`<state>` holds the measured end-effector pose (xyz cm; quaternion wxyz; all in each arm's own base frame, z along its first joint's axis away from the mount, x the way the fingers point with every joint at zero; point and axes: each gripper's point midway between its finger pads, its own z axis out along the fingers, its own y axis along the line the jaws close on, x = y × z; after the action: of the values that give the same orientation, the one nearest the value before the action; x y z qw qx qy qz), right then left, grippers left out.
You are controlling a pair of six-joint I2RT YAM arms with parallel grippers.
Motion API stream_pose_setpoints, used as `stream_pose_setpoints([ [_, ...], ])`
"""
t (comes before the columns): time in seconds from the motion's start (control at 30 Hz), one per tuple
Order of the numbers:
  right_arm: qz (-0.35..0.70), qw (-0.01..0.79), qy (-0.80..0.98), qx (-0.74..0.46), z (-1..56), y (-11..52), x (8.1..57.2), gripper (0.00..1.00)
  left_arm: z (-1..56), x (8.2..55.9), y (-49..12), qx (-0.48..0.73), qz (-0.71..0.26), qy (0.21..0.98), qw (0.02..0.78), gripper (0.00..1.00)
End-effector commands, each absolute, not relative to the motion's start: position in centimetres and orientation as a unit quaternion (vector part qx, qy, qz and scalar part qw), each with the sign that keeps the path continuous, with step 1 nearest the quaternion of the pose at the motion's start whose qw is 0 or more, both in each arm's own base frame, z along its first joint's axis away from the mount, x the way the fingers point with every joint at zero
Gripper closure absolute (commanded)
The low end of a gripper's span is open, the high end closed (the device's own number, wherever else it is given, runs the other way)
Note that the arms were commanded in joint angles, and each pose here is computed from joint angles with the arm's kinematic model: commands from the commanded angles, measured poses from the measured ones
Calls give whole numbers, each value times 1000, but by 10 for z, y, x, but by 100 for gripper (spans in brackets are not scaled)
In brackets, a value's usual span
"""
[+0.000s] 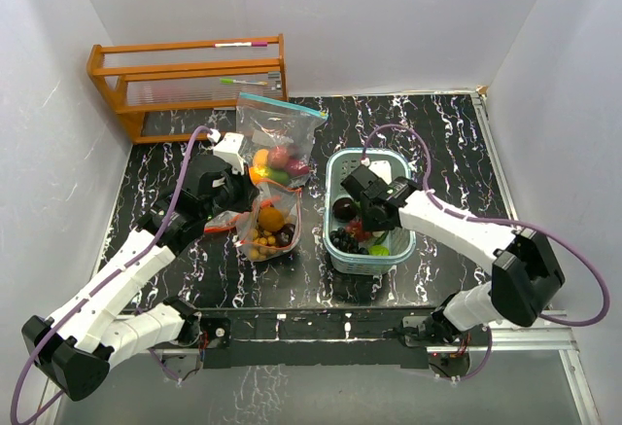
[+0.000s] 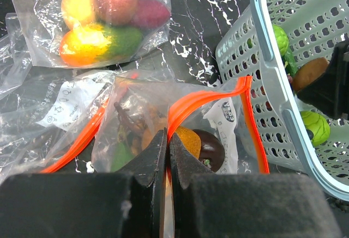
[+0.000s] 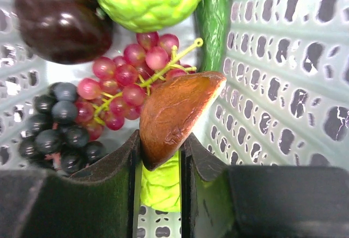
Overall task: Place the food in the zip-top bag and seal the zipper
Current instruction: Pick up the fake fruit from the bin, then place the fake fruit in the zipper food storage bag.
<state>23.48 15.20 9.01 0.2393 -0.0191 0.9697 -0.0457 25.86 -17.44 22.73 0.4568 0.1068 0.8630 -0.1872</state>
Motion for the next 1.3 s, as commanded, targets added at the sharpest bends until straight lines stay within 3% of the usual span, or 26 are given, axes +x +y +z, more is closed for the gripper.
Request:
stream_pose_setpoints([
  [0.0, -11, 320, 947, -1, 148, 160, 258, 92, 238, 259, -175, 109, -193, 852, 474, 100],
  [0.23, 58, 382, 922, -31, 214, 176, 268, 92, 240, 262, -179, 111, -199, 851, 473, 100],
  [0.43, 257, 435, 847, -163, 287, 244, 254, 92, 241, 267, -188, 116, -208, 853, 464, 100],
  [0.6, 386, 423, 780, -251, 314, 291, 230, 92, 244, 269, -195, 117, -220, 851, 461, 100],
  [0.87, 494, 389, 718, -298, 320, 345, 210, 92, 247, 267, -196, 117, -226, 852, 458, 100],
  [1.17, 497, 328, 748, -295, 259, 380, 202, 91, 258, 266, -193, 115, -224, 847, 469, 100],
  [1.27, 478, 320, 768, -283, 242, 383, 206, 71, 259, 264, -191, 115, -223, 847, 468, 100],
])
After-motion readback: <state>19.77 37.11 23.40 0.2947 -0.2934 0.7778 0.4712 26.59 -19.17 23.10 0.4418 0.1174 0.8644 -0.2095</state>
